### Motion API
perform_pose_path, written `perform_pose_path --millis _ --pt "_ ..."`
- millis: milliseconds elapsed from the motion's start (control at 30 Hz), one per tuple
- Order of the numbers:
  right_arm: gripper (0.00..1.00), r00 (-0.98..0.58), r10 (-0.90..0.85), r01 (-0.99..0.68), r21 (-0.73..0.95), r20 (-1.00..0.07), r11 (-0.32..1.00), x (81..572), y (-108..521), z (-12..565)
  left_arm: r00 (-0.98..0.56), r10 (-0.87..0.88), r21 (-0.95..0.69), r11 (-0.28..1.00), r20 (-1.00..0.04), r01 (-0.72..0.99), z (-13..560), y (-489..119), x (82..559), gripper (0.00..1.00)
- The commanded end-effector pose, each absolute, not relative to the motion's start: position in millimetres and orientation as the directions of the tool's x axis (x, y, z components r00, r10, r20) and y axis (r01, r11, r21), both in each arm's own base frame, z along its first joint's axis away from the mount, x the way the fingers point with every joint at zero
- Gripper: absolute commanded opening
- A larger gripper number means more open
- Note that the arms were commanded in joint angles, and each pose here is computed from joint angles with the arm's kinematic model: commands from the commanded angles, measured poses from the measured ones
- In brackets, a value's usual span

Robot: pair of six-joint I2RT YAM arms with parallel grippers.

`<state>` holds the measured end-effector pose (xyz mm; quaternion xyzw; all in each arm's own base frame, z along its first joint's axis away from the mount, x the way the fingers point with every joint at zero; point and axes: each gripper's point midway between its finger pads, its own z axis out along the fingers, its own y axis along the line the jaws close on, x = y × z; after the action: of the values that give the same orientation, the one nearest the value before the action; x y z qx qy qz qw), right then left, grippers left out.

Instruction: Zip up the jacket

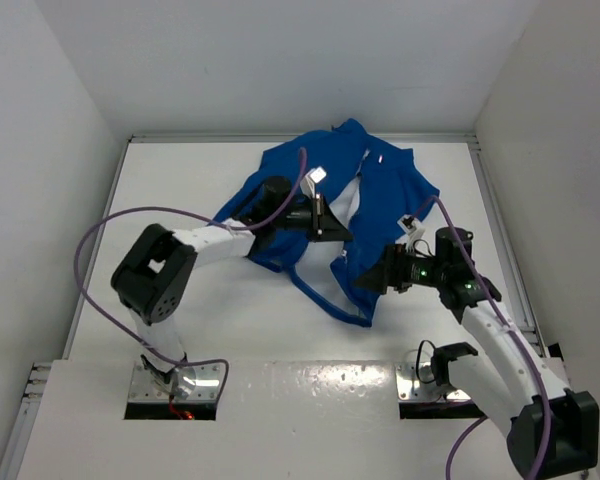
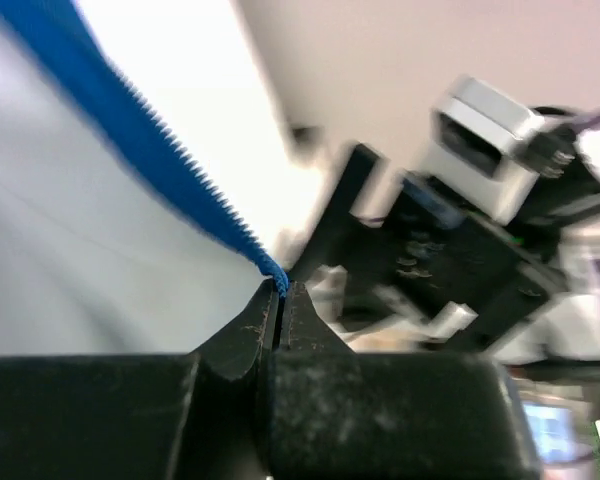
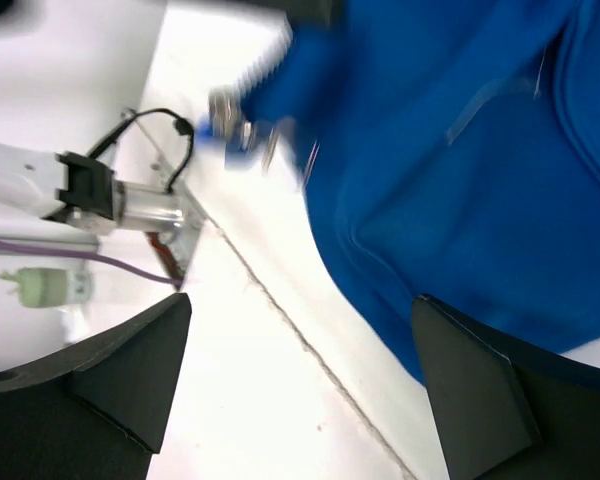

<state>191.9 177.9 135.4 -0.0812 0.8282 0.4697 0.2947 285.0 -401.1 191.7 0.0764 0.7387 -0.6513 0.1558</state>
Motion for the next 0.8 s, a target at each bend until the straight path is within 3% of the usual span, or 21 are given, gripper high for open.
perform_pose_path --millis 0,67,200,400,633,767 --pt "0.91 -0.750 0.080 -0.497 0.638 -0.657 0.588 194 171 149 -0.819 0.126 -0.703 0.449 -0.560 0.551 164 -353 284 0.00" --pt "0.91 -0.747 0.058 -0.500 0.616 -0.663 0.609 193 166 147 -0.764 0.189 -0.582 0.544 -0.617 0.605 149 -334 291 0.00" --pt "0.92 -0.739 0.053 -0.496 0.595 -0.672 0.632 195 160 147 -0.822 0.307 -0.541 0.634 -0.481 0.553 99 -305 266 0.01" --pt "0.92 -0.723 0.055 -0.503 0.580 -0.688 0.640 195 158 153 -0.818 0.401 -0.460 0.684 -0.411 0.567 50 -294 247 0.02" --pt "0.92 -0.714 0.043 -0.507 0.558 -0.699 0.657 192 155 156 -0.842 0.452 -0.501 0.677 -0.295 0.539 23 -280 232 0.19" --pt "0.93 -0.723 0.041 -0.497 0.561 -0.689 0.661 192 154 154 -0.830 0.469 -0.475 0.681 -0.302 0.557 25 -273 230 0.28"
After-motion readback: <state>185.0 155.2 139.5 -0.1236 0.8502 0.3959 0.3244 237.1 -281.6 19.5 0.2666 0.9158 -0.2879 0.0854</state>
